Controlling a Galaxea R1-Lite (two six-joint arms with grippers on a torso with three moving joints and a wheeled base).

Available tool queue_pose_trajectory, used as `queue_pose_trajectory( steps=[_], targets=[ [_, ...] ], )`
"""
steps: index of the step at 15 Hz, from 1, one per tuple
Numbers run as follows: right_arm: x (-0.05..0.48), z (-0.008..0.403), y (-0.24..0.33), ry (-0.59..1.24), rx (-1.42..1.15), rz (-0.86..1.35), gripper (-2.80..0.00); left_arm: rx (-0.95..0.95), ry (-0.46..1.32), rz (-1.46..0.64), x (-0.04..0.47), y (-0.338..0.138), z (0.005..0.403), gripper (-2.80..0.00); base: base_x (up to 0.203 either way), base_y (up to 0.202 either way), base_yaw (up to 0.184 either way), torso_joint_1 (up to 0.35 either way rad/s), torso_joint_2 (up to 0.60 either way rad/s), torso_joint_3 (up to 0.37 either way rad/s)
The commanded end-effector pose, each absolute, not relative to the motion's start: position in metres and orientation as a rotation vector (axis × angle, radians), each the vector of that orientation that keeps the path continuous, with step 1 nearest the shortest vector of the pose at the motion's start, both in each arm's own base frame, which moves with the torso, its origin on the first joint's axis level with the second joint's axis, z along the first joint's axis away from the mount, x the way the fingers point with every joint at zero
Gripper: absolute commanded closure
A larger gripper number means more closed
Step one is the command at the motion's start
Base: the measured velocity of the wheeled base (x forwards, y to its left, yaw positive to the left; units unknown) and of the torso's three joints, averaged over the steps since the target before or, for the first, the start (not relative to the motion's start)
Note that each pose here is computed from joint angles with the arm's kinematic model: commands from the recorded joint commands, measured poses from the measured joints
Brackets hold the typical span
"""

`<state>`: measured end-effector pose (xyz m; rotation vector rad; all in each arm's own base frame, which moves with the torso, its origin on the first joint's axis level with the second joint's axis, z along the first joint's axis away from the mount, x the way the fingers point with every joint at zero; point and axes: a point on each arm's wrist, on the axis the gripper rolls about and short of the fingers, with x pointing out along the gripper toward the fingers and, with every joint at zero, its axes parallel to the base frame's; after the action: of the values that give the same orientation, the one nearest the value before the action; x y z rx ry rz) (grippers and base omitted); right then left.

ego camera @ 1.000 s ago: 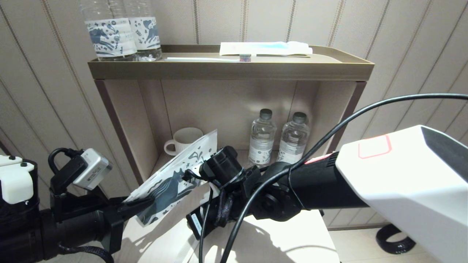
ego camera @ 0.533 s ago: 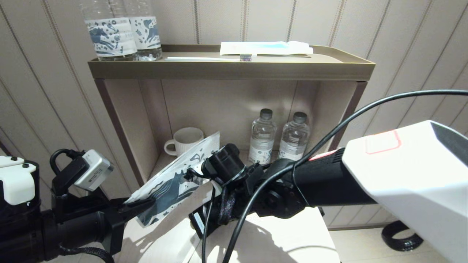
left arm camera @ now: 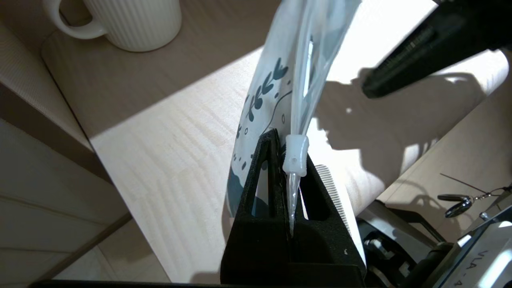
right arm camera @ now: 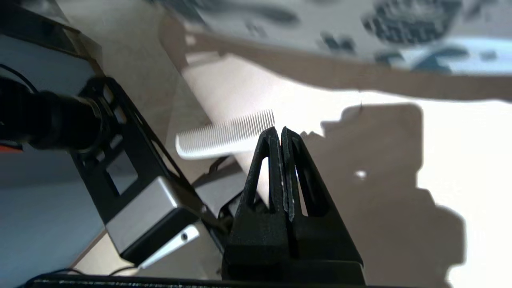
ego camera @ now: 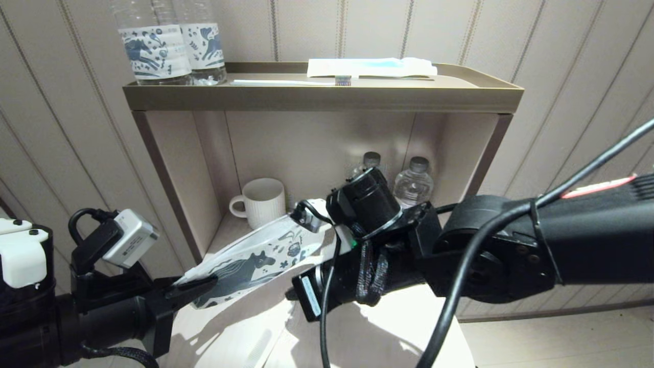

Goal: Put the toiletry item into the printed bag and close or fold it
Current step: Pick up the comb

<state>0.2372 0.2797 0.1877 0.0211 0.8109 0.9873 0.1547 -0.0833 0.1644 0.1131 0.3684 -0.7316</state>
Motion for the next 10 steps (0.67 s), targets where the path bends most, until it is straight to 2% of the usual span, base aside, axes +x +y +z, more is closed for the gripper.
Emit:
queue_pose_trajectory(
  steps=[1,3,7,10],
  targets=[
    [0.229,0.178,0.267,0.86,0.017,0.969,0.0,0.114,0.361,-0.737,0.154,-0.084,0.165,0.0,0.0,0.0,0.0,0.0,0.0,0.0],
    [0.222,0.171,0.261,0.895,0.01,0.964,0.0,0.115,0.361,-0.741,0.154,-0.084,0.165,0.0,0.0,0.0,0.0,0.0,0.0,0.0],
    [0.199,0.186,0.25,0.881,0.019,0.994,0.0,0.115,0.361,-0.741,0.154,-0.084,0.165,0.0,0.0,0.0,0.0,0.0,0.0,0.0],
    [0.197,0.193,0.247,0.945,0.183,0.919,0.0,0.116,0.372,-0.741,0.154,-0.085,0.163,0.0,0.0,0.0,0.0,0.0,0.0,0.0]
  ],
)
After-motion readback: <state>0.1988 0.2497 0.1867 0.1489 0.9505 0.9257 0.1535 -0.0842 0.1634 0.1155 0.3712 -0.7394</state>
